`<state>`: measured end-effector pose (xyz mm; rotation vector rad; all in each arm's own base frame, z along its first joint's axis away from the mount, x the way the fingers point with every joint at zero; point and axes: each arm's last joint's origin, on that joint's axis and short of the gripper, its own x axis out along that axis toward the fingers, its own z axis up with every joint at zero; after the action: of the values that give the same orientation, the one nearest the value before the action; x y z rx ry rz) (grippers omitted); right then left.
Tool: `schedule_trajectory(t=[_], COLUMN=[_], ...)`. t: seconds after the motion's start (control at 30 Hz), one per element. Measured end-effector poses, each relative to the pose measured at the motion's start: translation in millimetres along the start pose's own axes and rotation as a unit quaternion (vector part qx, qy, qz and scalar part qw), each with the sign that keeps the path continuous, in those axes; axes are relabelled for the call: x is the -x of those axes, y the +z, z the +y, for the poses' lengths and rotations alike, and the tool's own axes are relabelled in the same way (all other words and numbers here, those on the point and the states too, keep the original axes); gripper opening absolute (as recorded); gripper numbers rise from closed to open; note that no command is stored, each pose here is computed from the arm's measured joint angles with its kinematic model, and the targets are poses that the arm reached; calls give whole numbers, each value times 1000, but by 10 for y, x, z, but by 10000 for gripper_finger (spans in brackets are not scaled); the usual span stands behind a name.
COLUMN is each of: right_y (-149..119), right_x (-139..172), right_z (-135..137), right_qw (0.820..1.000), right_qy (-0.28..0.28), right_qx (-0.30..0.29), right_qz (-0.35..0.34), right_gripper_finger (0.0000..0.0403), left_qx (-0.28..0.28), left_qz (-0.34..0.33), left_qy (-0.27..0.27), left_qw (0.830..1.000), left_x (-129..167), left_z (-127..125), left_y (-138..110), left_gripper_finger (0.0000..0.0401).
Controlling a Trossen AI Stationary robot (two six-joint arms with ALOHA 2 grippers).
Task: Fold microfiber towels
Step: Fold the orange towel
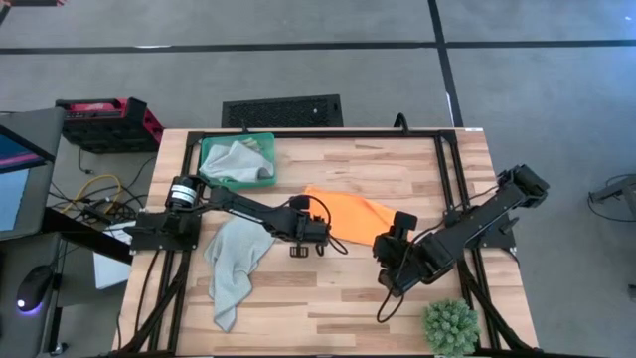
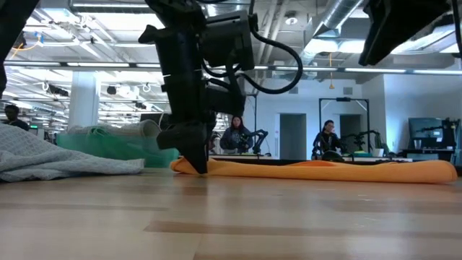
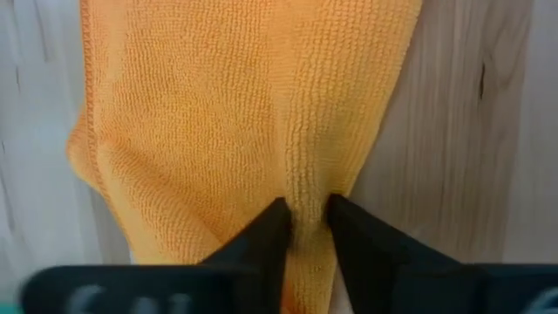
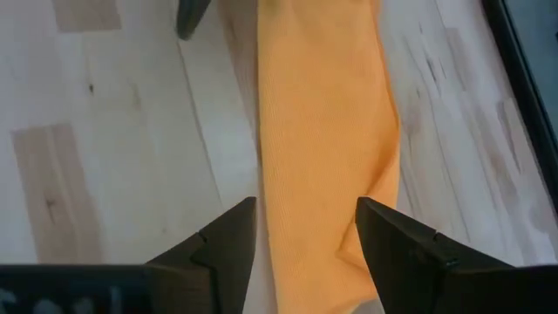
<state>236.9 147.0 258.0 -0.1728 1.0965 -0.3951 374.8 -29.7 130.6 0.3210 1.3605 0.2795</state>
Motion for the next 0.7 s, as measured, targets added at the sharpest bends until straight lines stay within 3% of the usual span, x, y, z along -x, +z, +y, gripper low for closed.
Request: schedule_trajectory(t=[0.17, 0.4, 0.7], right_y=[-69, -244, -291], right_x=[46, 164, 319], right_z=[28, 0, -31], right_qw=[1000, 998, 997], right_qy=[-8, -70, -51], right_qx=[22, -3, -48], right_qz=[4, -2, -41], right_gripper_finger=[221, 221, 221], left_qx=[11, 11, -15], left_qz=[27, 76, 44], left_qy=[4, 32, 54], left_qw=[1000, 997, 997], left_x=[-6, 28, 261], left_z=[2, -22, 66], left_y=[-55, -166, 76], left_gripper_finger=[11, 6, 2])
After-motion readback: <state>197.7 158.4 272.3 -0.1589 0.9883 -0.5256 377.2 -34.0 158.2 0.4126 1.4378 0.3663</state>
